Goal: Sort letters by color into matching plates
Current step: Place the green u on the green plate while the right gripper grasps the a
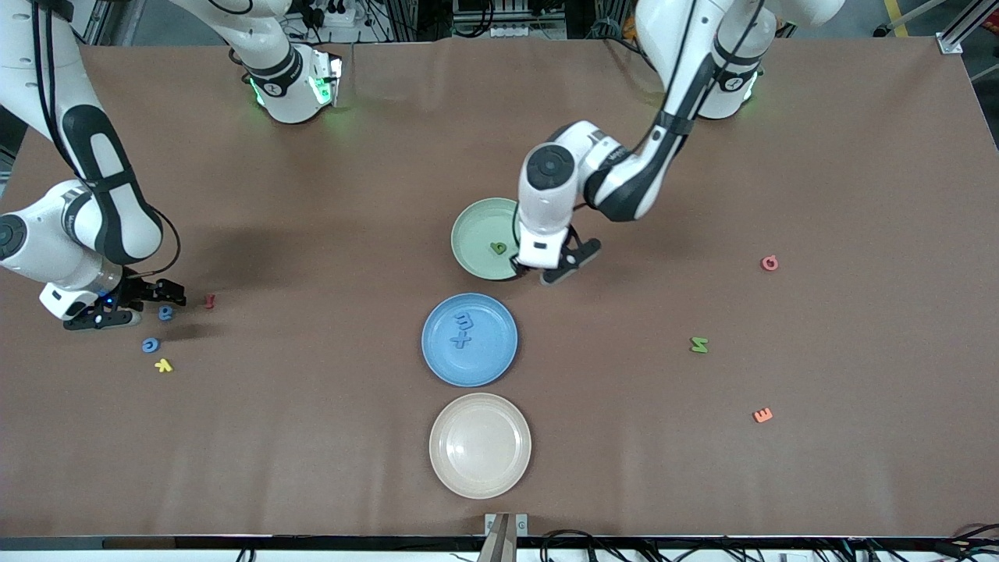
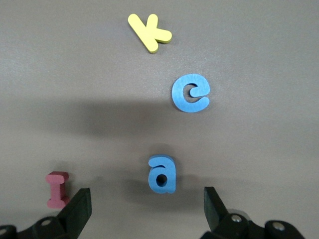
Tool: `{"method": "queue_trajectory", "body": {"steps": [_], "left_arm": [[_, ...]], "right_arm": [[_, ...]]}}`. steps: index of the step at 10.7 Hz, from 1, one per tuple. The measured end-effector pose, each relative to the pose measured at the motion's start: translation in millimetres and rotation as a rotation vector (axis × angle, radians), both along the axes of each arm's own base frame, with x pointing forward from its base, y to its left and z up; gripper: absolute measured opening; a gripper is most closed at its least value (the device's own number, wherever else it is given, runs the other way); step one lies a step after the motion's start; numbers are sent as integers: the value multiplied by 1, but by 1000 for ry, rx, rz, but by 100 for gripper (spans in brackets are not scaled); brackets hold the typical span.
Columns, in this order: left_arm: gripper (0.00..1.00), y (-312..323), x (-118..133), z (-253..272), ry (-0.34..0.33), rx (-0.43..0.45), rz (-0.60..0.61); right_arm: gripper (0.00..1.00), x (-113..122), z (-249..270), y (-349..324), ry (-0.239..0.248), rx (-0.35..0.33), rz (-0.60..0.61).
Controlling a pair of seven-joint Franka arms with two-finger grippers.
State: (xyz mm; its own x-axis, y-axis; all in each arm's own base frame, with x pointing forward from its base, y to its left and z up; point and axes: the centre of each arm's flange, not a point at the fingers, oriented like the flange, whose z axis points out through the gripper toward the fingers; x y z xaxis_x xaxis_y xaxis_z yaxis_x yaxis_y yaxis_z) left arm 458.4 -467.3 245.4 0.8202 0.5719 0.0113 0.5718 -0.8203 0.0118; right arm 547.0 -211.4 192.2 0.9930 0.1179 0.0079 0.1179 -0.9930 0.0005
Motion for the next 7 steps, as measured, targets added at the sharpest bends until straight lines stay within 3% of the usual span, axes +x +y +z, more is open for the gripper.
{"method": "queue_trajectory", "body": {"steps": [3,5,7], "left_arm": [[33,-36,-51,-10,46,53,-37],[37,-42,-67,-25,73,90,-61],[63,-41,-72,-37,91,113,-65]], "right_arm": [[100,0,-7,-3,-19,-17,-4],[100,-1,-12,-4,-15,-19,-4],[100,0,-11,-4,-17,-20,-4]]}}
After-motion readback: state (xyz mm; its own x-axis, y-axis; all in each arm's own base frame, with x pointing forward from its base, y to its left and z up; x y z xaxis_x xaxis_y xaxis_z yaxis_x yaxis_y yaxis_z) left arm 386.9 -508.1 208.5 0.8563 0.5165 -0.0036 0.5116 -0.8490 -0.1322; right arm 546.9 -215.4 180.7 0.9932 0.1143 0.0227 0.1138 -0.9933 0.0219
